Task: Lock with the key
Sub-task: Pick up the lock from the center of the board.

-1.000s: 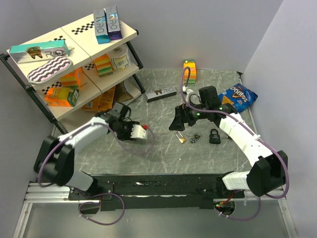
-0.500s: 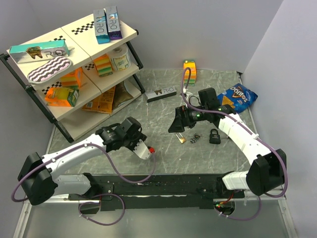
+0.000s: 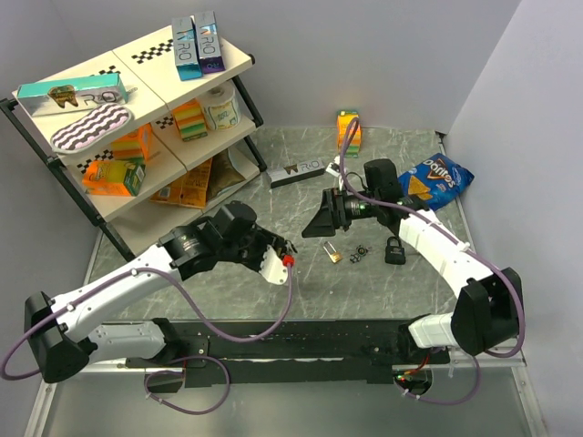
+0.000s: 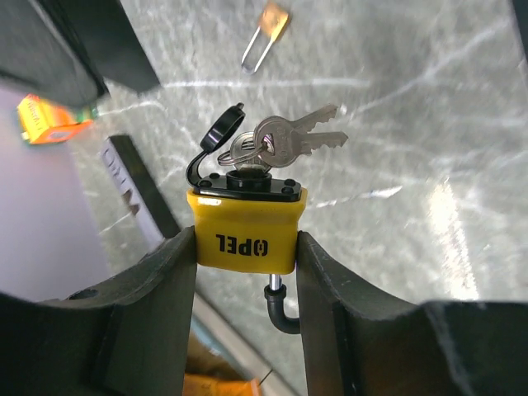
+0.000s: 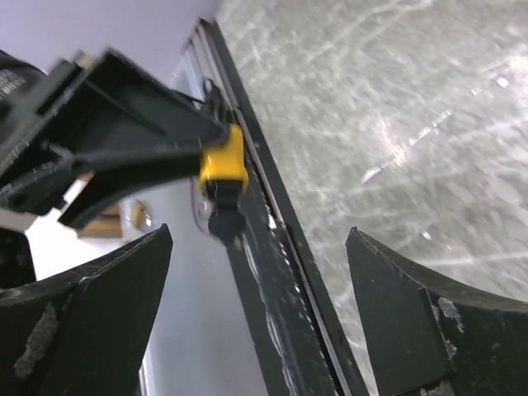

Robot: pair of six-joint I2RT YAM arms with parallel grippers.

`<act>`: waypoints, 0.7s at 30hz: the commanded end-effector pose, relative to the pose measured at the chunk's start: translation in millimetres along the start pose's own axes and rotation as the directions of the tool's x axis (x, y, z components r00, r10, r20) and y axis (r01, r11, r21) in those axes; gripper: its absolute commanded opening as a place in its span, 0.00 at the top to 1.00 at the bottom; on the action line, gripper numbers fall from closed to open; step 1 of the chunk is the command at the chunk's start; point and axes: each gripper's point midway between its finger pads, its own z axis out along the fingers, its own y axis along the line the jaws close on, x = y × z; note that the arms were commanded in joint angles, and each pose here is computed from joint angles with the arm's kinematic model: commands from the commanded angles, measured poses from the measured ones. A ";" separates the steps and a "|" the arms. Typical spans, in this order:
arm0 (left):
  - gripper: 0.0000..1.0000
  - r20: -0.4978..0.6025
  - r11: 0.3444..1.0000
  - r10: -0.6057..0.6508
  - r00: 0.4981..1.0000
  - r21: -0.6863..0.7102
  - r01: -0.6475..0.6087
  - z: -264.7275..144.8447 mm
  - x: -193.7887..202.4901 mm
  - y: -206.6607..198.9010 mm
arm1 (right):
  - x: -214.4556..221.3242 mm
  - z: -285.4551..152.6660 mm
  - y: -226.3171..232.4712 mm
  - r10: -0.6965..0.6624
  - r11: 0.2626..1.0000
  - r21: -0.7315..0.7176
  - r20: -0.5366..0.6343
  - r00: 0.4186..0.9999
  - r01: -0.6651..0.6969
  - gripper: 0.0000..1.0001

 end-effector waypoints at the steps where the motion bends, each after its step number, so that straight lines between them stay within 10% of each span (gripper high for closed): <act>1: 0.99 0.140 0.996 -0.086 0.986 -0.008 0.088 -7.1 -37.4 18.7 | -16.0 5.9 25.9 -0.019 0.992 -0.125 0.059 0.998 0.026 0.07; 21: 0.99 0.168 0.982 -0.172 0.971 -0.045 0.182 -3.5 -48.0 34.4 | 14.9 52.7 39.5 0.128 0.965 -0.219 -0.099 0.987 -0.147 0.39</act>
